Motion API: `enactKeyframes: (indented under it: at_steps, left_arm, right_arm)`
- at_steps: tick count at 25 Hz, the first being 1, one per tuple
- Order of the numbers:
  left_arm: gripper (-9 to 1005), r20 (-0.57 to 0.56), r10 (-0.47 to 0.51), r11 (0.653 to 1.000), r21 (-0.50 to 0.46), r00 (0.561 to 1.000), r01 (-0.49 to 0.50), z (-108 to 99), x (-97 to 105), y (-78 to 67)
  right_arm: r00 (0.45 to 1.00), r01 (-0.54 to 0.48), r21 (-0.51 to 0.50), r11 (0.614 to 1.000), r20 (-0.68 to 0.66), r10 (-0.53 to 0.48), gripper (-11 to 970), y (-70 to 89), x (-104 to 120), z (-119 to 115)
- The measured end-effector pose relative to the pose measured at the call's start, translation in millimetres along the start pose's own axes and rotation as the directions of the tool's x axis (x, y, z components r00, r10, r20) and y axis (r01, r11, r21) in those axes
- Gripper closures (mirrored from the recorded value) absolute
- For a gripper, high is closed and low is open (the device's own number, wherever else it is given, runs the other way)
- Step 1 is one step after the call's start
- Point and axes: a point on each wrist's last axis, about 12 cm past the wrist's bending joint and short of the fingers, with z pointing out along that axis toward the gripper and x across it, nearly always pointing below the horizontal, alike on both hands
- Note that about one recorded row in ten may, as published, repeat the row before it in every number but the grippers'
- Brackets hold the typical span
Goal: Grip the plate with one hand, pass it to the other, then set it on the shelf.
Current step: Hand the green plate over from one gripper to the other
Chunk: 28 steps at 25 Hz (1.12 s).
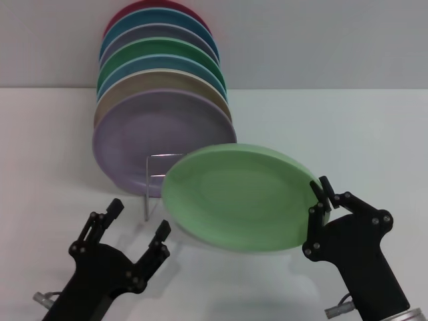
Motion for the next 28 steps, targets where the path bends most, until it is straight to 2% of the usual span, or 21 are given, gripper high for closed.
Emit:
enactKeyframes:
  at_steps: [28]
  left_arm:
    - [167,-0.012,0.039,0.999,0.032,0.999,-0.038,23.1,0.0,7.1]
  right_arm:
    - [0.998,0.05,-0.023,0.998,-0.024,-0.051,940,14.6,-14.2,-2.4]
